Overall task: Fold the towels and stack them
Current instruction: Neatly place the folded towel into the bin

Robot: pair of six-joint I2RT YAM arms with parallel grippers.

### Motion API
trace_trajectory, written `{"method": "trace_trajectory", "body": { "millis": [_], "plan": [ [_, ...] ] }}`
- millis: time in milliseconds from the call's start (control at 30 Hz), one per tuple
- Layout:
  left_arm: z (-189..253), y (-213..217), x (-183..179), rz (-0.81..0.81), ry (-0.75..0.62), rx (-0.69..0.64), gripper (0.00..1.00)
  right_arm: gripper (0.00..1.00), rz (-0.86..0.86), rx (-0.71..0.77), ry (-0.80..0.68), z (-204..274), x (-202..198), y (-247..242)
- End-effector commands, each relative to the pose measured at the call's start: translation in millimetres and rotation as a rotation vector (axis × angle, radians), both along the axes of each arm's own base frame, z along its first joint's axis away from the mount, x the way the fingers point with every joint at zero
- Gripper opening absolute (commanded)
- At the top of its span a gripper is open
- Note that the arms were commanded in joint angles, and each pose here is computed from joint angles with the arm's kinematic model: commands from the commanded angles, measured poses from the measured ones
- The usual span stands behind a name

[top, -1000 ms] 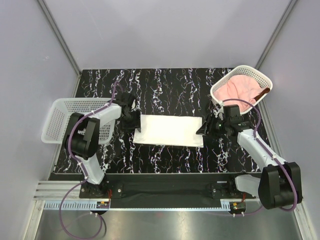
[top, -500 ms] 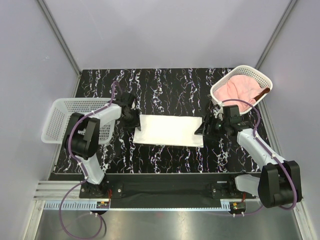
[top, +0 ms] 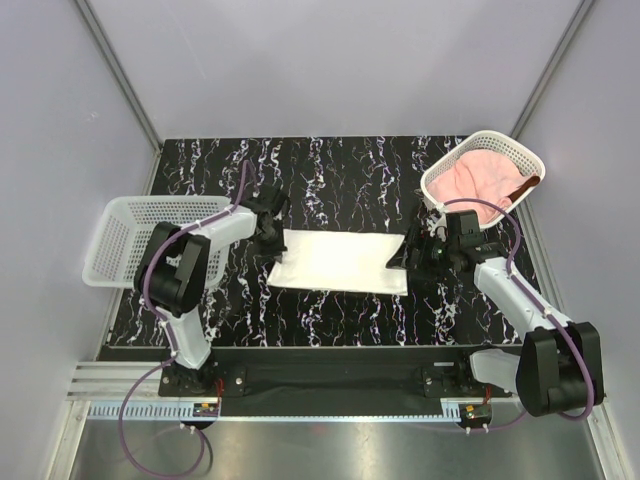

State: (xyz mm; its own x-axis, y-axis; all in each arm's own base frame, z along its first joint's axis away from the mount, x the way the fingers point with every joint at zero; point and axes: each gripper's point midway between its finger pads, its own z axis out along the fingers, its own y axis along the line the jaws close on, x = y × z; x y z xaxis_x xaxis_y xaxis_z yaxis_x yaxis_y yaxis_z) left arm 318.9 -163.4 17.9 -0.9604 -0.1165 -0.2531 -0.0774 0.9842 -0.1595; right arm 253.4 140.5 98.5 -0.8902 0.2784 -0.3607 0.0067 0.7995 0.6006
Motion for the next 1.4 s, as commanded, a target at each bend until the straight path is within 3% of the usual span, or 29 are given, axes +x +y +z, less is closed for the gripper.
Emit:
{"method": "trace_trajectory", "body": {
  "millis": [0,100,900,1100,1367],
  "plan": [
    [4.1,16.9,-8.1,0.029,0.020,0.118,0.00,0.93,0.024,0.021,-0.064,19.6,4.7,4.1],
    [30.8,24.8,-3.6,0.039,-0.037,0.177,0.00,1.00,0.025,0.025,-0.076,22.8,4.2,4.2],
    [133.9,93.6,-22.8,0.085,-0.172,0.522,0.00,1.00,0.028,0.041,-0.075,25.5,7.4,6.9],
    [165.1,134.2,-22.8,0.123,-0.215,0.707,0.00,1.00,0.033,0.043,-0.079,27.9,7.5,7.5],
    [183.9,191.4,-11.7,0.224,-0.254,0.786,0.00,1.00,0.041,0.055,-0.088,27.9,6.9,9.6]
  ]
}}
